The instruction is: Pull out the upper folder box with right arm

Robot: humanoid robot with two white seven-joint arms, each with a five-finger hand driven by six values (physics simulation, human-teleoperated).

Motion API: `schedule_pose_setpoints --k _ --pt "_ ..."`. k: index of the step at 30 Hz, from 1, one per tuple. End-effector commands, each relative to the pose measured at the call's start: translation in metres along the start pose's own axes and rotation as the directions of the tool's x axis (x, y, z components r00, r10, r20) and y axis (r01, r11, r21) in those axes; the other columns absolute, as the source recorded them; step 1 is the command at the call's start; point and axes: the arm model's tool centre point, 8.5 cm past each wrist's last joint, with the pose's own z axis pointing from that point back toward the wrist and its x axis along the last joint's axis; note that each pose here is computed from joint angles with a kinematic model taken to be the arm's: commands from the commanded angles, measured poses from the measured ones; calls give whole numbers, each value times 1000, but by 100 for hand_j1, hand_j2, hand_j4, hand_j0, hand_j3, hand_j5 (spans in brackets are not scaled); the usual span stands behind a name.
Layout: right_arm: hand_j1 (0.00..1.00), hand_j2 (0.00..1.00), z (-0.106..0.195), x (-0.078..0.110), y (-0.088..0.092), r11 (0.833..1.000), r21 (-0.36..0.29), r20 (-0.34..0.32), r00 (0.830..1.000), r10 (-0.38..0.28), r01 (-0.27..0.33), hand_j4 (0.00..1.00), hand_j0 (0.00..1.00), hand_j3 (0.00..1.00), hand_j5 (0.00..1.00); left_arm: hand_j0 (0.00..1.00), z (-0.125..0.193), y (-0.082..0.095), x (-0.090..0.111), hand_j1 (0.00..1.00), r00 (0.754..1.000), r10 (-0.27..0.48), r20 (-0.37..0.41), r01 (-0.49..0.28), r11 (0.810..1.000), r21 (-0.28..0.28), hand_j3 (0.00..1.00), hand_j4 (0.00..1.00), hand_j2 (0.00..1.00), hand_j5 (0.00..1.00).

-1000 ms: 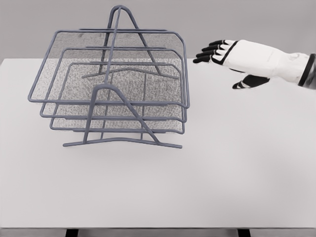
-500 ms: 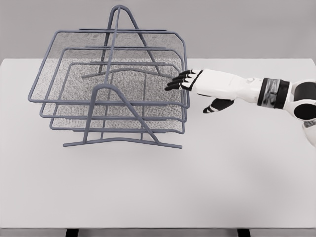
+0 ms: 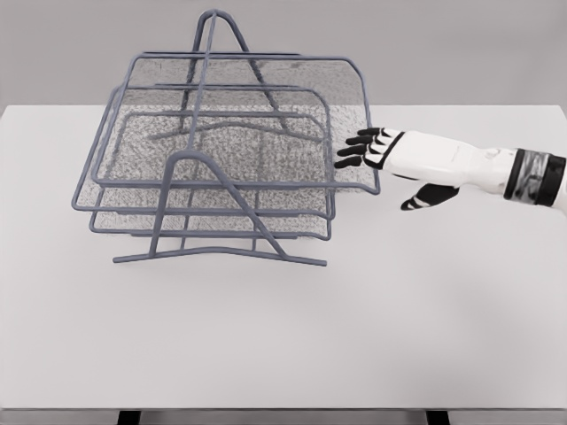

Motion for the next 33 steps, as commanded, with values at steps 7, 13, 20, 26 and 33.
schedule_pose_setpoints --k 7,13,20,26,33 --pt "100 100 52 -22 16 998 56 -144 989 46 -38 100 100 100 100 100 0 0 0 100 1000 -1 0 1 1000 0 100 100 100 100" --pt "100 100 82 -28 12 997 80 -183 982 37 -23 100 100 100 100 100 0 0 0 100 1000 0 0 0 1000 0 100 100 100 100" --pt "100 100 110 -32 -4 997 80 -217 976 33 -16 100 100 100 100 100 0 0 0 100 1000 0 0 0 1000 0 100 100 100 100" --pt "100 100 129 -33 -17 999 46 -224 975 -5 16 100 100 100 100 100 0 0 0 100 1000 -1 0 1 1000 0 100 100 100 100" --pt "100 100 134 -1 -85 988 -147 -111 993 40 -56 100 100 100 100 100 0 0 0 100 1000 -1 0 1 1000 0 100 100 100 100"
